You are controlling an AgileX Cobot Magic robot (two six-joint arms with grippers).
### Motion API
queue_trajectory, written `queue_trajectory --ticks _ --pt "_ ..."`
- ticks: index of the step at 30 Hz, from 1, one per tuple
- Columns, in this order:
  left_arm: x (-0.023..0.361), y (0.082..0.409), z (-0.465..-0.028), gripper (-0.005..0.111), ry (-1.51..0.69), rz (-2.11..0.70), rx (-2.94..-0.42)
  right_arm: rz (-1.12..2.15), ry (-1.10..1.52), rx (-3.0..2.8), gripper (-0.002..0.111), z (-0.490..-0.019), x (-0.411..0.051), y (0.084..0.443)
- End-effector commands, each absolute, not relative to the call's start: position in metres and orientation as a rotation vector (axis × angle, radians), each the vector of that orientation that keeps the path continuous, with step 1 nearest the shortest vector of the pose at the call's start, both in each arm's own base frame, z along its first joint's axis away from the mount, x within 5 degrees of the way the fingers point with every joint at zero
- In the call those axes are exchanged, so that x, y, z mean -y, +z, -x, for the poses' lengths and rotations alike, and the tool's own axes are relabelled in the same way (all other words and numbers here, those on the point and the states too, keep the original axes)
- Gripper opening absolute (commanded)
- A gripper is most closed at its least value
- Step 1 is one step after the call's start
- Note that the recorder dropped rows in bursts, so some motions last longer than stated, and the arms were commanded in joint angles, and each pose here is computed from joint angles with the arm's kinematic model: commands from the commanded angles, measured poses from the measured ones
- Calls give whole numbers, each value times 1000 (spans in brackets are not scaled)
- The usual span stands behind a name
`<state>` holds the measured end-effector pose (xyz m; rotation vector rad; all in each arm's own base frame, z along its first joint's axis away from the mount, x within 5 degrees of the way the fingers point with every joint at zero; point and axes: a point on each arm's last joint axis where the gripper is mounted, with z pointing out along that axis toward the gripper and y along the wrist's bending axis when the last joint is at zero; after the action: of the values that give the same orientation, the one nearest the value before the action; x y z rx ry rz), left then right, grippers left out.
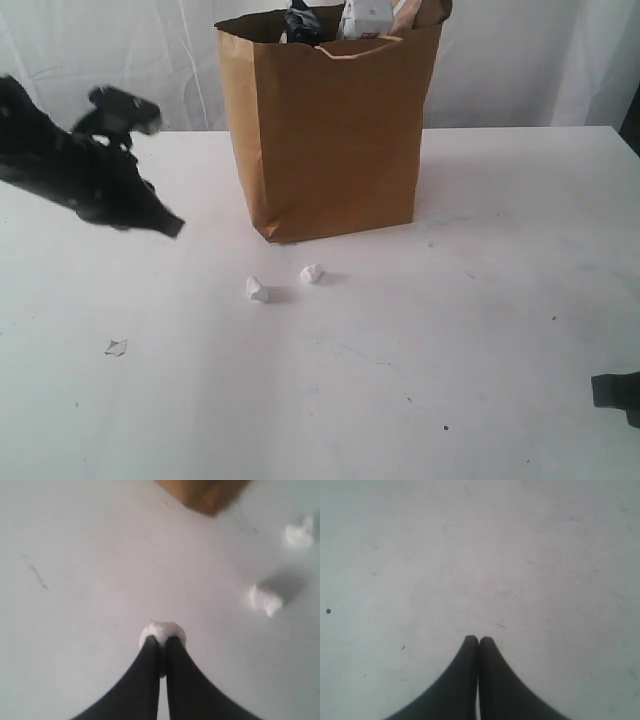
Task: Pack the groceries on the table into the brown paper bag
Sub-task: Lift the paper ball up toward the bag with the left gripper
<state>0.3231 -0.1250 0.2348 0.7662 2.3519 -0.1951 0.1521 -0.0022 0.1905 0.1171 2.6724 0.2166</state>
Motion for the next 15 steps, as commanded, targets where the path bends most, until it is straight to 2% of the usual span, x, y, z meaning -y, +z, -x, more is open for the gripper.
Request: queue_trajectory --ticks 1,6,10,13,15 --pt "95 302 -336 0 -130 -586 -2143 -128 219 -2672 0 -151 2 189" --pt "83 352 -354 0 -170 -245 -1855 -126 217 -2672 0 -151 2 189" --pt "85 353 -365 0 -262 -67 -1761 -123 214 -2673 0 -151 2 189" --pt "88 346 -375 0 -298 -56 -1707 -123 214 -2673 0 -151 2 189" --pt "95 348 -381 0 -416 -97 -1588 -123 214 -2673 0 -151 2 189"
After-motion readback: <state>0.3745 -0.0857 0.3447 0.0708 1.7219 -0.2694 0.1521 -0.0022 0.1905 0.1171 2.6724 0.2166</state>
